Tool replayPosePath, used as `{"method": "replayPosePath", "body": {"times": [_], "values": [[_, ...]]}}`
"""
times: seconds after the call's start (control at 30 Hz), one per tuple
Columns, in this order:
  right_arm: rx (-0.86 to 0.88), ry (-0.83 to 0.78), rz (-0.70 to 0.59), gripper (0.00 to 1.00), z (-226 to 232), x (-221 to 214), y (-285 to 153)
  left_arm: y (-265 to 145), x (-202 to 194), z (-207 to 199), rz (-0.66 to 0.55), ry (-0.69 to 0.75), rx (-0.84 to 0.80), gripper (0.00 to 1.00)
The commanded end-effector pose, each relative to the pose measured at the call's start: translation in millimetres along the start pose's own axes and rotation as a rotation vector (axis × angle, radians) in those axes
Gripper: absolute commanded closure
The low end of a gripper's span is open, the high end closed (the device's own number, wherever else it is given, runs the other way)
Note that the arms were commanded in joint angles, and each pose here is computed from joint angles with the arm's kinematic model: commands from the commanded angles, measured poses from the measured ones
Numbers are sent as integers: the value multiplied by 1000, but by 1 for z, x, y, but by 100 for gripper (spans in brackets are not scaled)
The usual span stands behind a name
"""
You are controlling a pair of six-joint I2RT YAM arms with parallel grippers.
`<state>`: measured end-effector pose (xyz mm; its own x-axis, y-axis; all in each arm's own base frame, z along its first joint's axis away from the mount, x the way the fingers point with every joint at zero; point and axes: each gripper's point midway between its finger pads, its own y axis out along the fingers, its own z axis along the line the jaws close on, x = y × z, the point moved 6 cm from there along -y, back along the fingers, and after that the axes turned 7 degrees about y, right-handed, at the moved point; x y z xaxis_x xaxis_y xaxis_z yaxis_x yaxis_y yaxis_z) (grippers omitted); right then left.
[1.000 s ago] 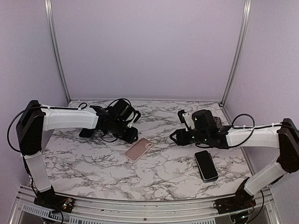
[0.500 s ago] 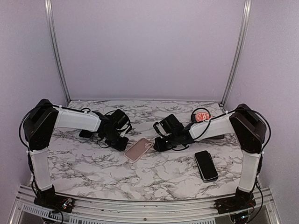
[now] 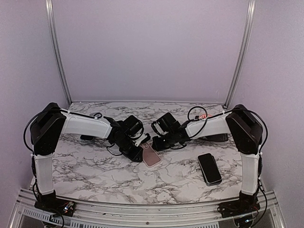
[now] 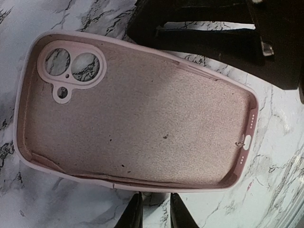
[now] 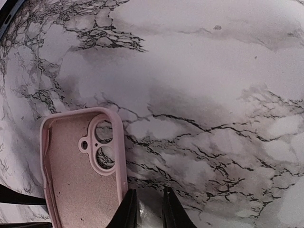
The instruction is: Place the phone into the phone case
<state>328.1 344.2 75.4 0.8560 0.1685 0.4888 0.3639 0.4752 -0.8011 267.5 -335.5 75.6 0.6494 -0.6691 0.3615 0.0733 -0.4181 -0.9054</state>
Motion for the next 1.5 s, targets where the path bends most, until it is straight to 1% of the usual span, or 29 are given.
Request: {"method": "replayPosePath", "body": {"times": [0.0,0.07,0.17,0.23,0.27,0.3,0.33,0.37,0.4,0.47,0.5,0.6,0.7,0.77,0.83,0.93,1.07,1.2,1.37,1.47], "values": [[-53,-39,-38,81,6,19,-21,-1,-6,7,33,-10,29,78],[-112,-60,-73,80,3,28,-37,-12,-2,12,0,-33,43,78],[-181,-89,-117,77,1,39,-74,-31,3,25,-77,-104,79,77],[-256,-87,-132,72,-9,41,-100,-47,5,36,-121,-174,98,77],[-299,-75,-127,66,-16,38,-113,-55,5,40,-140,-207,101,77],[-345,-60,-118,52,-25,33,-124,-70,7,40,-175,-230,96,75],[-390,-30,-107,33,-34,26,-137,-83,8,40,-206,-243,88,71],[-437,-3,-95,12,-42,18,-148,-95,8,38,-234,-246,88,61],[-478,24,-77,3,-51,8,-158,-108,8,37,-264,-242,104,48],[-528,71,-34,1,-64,-12,-175,-129,5,38,-296,-227,167,8],[-532,94,-9,1,-69,-22,-184,-137,4,40,-303,-218,200,2],[-513,155,66,1,-78,-45,-194,-147,4,44,-313,-185,253,1],[-468,200,182,1,-83,-69,-194,-141,4,48,-297,-184,264,1],[-470,220,243,1,-86,-83,-197,-138,2,44,-281,-186,203,1],[-502,234,277,1,-93,-95,-198,-140,-1,38,-286,-184,148,1],[-526,268,299,1,-104,-109,-197,-146,-2,35,-307,-178,136,1],[-527,289,300,1,-115,-114,-191,-153,-2,34,-328,-168,138,1],[-578,277,306,1,-125,-116,-187,-149,-3,34,-316,-165,130,1],[-590,272,299,3,-131,-117,-181,-140,-4,37,-291,-175,119,1],[-568,267,303,5,-129,-117,-176,-135,-5,37,-277,-176,106,1]]}}
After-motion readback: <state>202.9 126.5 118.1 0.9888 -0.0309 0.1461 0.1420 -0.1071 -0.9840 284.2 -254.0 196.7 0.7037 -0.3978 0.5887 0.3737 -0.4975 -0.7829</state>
